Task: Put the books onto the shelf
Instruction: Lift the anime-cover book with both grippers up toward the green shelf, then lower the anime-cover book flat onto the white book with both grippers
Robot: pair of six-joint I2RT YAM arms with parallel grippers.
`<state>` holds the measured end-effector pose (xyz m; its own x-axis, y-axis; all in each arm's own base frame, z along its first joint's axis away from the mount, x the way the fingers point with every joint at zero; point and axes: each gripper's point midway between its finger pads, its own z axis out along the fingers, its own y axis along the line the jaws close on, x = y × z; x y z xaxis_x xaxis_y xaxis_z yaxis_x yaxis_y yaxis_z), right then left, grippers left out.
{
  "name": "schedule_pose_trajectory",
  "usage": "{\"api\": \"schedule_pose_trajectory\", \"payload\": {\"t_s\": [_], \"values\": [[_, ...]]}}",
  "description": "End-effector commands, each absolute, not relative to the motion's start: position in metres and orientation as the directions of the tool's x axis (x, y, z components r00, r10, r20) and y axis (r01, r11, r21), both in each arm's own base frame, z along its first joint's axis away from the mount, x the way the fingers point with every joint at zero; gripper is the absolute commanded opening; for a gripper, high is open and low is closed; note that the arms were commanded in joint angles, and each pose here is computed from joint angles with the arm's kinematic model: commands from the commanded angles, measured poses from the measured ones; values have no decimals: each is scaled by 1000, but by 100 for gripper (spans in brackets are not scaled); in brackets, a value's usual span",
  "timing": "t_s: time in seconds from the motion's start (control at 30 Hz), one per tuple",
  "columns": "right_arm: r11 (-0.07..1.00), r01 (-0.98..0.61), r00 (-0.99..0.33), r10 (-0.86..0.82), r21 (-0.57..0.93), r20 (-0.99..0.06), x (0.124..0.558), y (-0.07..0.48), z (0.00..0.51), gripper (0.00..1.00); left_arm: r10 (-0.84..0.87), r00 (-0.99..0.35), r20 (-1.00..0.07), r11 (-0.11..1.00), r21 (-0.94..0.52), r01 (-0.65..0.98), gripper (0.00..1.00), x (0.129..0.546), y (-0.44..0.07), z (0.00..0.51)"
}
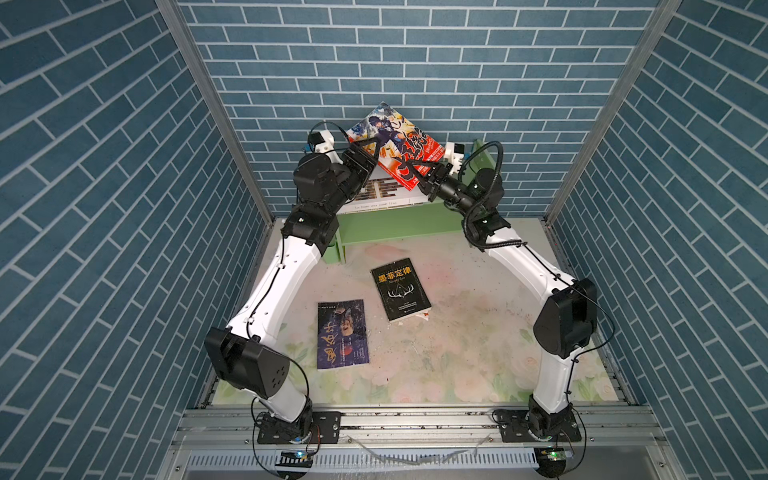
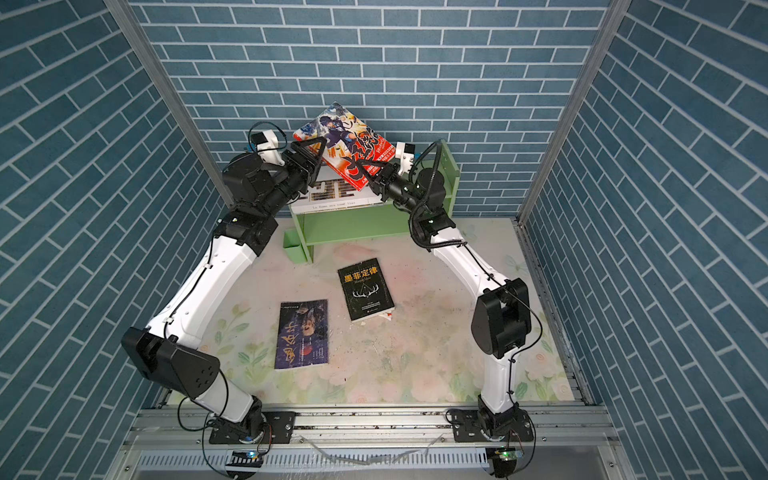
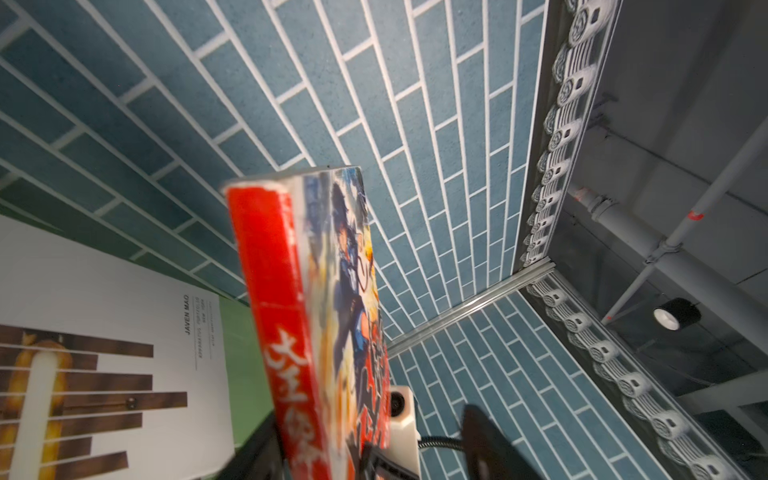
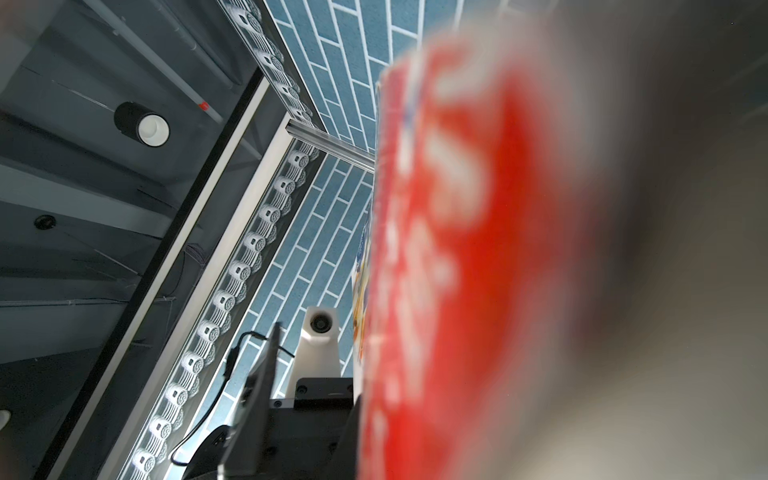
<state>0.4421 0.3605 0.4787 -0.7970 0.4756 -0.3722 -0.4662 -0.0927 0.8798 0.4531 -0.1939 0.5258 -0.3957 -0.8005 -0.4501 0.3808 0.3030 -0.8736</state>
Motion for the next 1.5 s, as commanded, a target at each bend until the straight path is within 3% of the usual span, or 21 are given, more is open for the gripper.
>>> {"api": "schedule_pose_trajectory", "payload": {"t_s": [0.0,0.13,0.43,0.63,1.07,1.3,1.4,1.47], "values": [[-110,-589,-756,425,800,-498,425,341,513,0,-791,-373,-485,280,-829,484,88,429,-181,557],[-117,-601,-770,346,790,-535,411,327,514,0,-757,-447,-478,247,-841,481,96,440,-172,543],[-129,-617,-782,209,776,-587,383,311,514,0,-576,-677,-458,161,-876,456,95,456,-191,513],[-131,-597,-802,131,791,-583,376,311,506,0,-486,-746,-455,133,-882,451,90,456,-203,507],[-148,-572,-814,-22,807,-581,358,308,492,0,-315,-853,-417,113,-908,403,64,434,-214,473],[-151,-566,-815,-49,810,-578,361,310,485,0,-310,-861,-404,186,-913,362,25,436,-207,453],[-142,-556,-823,-39,819,-566,370,313,481,8,-329,-851,-410,244,-907,343,11,440,-202,445],[-122,-549,-832,-12,827,-555,381,316,478,25,-348,-832,-432,301,-892,337,5,442,-197,441]]}}
